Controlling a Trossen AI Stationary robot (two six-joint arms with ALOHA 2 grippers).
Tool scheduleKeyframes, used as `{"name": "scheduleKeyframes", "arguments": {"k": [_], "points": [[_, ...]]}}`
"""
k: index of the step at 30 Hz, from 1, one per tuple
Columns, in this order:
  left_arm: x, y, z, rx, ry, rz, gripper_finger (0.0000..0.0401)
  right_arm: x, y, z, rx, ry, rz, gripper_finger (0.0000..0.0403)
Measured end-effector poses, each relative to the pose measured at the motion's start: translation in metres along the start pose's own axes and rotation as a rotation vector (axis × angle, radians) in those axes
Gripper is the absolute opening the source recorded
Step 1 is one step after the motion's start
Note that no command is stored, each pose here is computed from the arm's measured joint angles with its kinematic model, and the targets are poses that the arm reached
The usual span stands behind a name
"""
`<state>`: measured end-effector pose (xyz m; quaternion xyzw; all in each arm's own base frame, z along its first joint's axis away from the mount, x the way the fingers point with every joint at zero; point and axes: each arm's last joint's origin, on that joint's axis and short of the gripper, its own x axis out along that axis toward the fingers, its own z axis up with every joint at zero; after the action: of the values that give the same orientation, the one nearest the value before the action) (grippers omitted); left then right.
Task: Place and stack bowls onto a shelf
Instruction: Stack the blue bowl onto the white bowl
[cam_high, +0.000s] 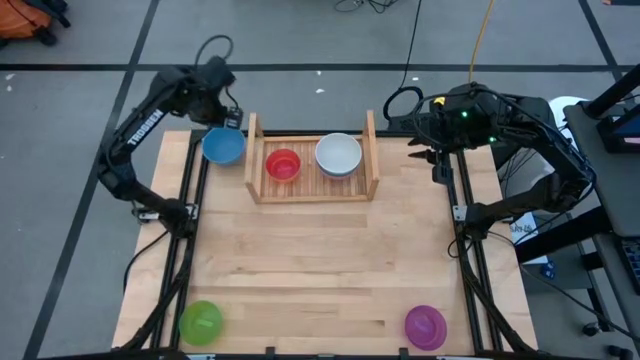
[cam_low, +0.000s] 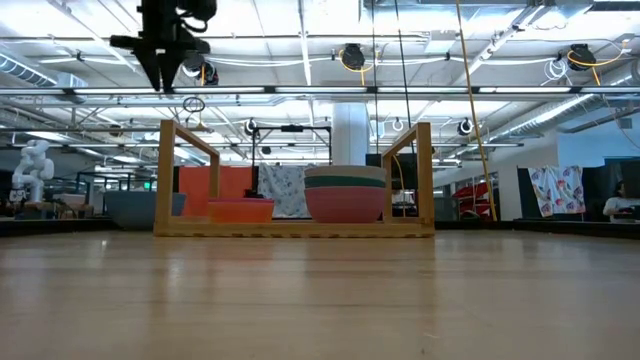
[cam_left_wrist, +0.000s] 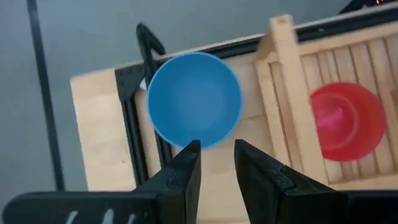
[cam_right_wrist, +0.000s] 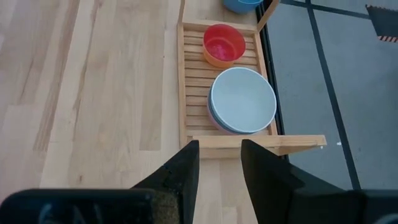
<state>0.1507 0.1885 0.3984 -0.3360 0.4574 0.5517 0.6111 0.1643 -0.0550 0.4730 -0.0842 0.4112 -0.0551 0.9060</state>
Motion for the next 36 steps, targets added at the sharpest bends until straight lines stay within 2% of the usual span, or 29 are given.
{"name": "scheduleKeyframes", "arguments": {"k": [2,4,6,10,16,22,24,28,36], "points": [[0.003,0.012,0.006,-0.035,0.006,0.012,0.0104,0.0,0.0,0.0,0.0,-0.005,-0.002,0.0112],[0.006,0.021,0.012,-0.003,-0.01,0.024,0.0104,0.0,0.0,0.001,-0.001,-0.014,-0.005,0.0112],[0.011,0.025,0.018,0.032,-0.036,0.038,0.0104,0.0,-0.001,0.002,-0.002,-0.024,-0.009,0.0112],[0.029,0.026,0.03,0.023,-0.056,0.032,0.0104,0.0,-0.002,0.004,-0.016,-0.042,-0.016,0.0112],[0.072,0.022,0.036,0.05,0.071,0.005,0.0104,0.0,-0.003,0.007,-0.029,-0.075,-0.029,0.0112],[0.111,0.016,0.033,-0.044,0.228,-0.058,0.0104,0.0,-0.003,0.007,-0.028,-0.075,-0.029,0.0112],[0.12,0.013,0.025,0.048,0.298,-0.073,0.0104,0.0,-0.003,0.007,-0.028,-0.075,-0.029,0.0112],[0.131,0.008,0.007,0.343,0.403,-0.095,0.0104,0.0,-0.003,0.007,-0.028,-0.077,-0.03,0.0112],[0.153,0.008,-0.014,0.534,0.513,-0.12,0.0104,-0.001,-0.005,0.013,-0.032,-0.135,-0.053,0.0112]]}}
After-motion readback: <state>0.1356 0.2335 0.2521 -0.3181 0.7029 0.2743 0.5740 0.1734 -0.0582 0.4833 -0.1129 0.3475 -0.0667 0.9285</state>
